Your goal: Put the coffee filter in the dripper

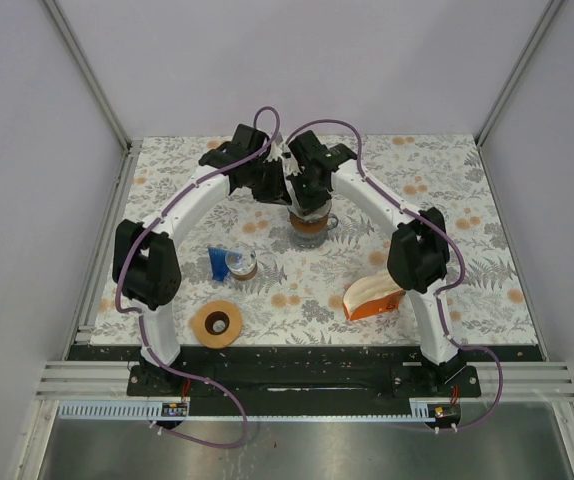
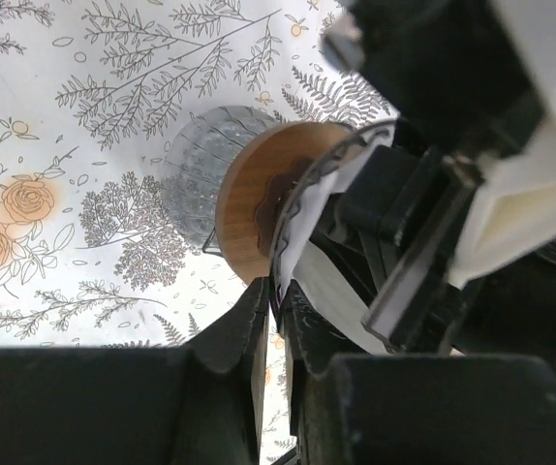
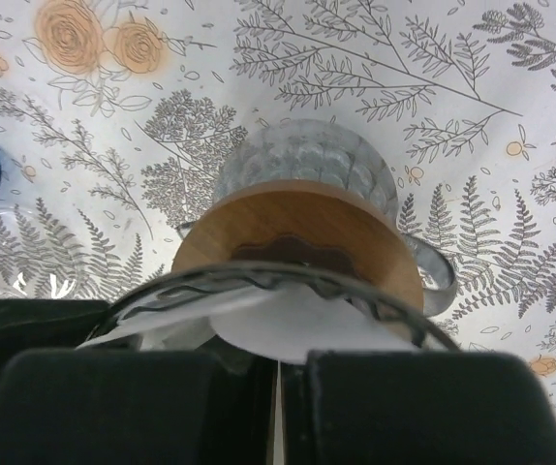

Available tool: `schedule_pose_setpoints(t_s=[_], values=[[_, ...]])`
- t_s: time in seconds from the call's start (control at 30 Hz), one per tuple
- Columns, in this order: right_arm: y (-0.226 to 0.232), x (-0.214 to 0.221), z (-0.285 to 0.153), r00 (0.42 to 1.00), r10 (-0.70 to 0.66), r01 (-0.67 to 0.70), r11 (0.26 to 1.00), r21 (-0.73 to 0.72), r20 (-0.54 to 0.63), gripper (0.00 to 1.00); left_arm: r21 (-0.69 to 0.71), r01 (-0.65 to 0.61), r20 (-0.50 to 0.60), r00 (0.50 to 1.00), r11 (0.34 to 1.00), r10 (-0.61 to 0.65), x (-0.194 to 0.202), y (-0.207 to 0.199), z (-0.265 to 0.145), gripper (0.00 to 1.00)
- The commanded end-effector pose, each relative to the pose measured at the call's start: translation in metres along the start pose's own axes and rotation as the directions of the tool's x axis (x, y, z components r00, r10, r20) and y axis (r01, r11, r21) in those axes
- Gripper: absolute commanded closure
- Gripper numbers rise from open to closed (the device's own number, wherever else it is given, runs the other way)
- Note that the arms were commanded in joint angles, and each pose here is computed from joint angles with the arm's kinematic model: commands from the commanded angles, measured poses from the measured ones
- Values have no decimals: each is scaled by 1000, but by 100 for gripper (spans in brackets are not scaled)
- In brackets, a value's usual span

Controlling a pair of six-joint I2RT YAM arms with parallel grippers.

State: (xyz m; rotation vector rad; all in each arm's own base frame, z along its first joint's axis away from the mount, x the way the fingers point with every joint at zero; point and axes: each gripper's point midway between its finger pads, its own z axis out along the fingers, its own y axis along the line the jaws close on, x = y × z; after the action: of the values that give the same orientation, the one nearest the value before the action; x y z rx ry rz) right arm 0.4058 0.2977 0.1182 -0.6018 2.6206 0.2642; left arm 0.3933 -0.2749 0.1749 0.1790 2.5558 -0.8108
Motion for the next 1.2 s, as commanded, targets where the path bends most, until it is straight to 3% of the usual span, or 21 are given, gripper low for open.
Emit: schedule_pose_setpoints(t_s=[0.0,0.47,0.87,1.0,1.17], values=[[17,-37,-44,990,-30,38,998,-55,135,100,9,-40,38,998,999,40,-8,-6,-3,88],[5,-61,-90,974,-52,57,998,-16,220,93,-5,-50,44,998,999,51,-8,-3,-4,89],[-1,-64,-103,969,-57,56,998,10,240,87,-7,-47,36,998,999,47,-6,-1,-1,89],[-11,-67,-119,962,-55,48,998,35,266,83,-10,-57,49,997,998,58,-9,-3,-5,86],[-15,-63,-134,958,-72,64,997,38,277,77,-7,-69,62,996,998,70,-13,-5,-8,73]])
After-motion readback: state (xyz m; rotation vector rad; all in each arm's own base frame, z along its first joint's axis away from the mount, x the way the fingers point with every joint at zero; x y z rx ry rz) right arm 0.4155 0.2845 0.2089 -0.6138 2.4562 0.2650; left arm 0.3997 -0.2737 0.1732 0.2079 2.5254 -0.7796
